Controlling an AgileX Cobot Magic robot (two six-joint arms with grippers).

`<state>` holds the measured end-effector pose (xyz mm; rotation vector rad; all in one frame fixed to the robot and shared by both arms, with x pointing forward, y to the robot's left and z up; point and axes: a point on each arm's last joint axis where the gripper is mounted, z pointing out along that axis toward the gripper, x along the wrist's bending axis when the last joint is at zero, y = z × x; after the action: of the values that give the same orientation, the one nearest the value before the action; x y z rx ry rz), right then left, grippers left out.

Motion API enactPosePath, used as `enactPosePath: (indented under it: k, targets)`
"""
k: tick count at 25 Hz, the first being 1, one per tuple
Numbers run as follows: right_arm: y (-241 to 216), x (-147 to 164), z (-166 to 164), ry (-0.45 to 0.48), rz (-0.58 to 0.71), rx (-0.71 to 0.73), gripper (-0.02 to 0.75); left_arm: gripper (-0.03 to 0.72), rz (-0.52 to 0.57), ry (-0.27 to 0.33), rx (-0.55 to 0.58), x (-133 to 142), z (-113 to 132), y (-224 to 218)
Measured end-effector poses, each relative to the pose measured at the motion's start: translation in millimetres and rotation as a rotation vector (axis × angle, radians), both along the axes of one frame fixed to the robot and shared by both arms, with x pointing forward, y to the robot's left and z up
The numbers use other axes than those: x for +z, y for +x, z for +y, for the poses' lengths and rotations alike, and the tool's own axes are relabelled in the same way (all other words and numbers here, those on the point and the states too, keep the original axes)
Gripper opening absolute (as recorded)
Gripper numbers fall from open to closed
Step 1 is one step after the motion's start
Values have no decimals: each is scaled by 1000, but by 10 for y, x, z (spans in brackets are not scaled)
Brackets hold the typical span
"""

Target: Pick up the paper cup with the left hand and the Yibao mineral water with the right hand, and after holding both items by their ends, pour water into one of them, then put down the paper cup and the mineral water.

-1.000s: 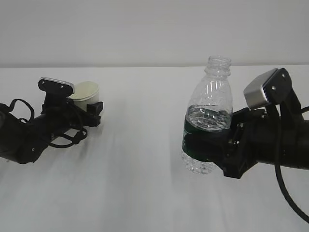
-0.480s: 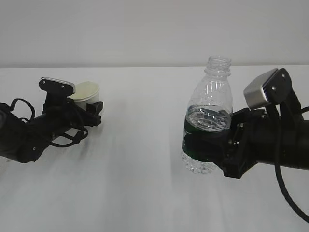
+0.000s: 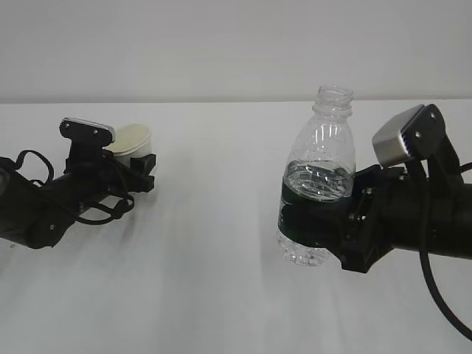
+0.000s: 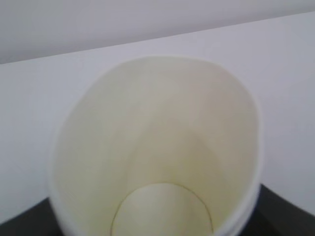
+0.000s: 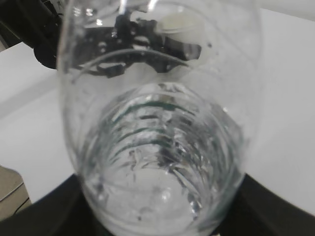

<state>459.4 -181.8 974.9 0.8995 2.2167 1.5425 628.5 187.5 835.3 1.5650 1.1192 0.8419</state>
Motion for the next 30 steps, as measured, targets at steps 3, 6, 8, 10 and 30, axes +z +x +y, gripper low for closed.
enactPosePath:
  k: [3,6,8,10,30]
  targets:
    - [0,0,0,0,0,0,471,465,0,0,0,0,0,0]
    - [-2,-1,1,-3,-1,3,471,465,0,0,0,0,0,0]
    - [-2,-1,1,-3,-1,3,471,465,0,0,0,0,0,0]
    - [-2,-1,1,-3,-1,3,471,463,0,0,0,0,0,0]
    - [-1,-6,-2,-8,1,1,471,421,-4,0,-3,26,-3,3]
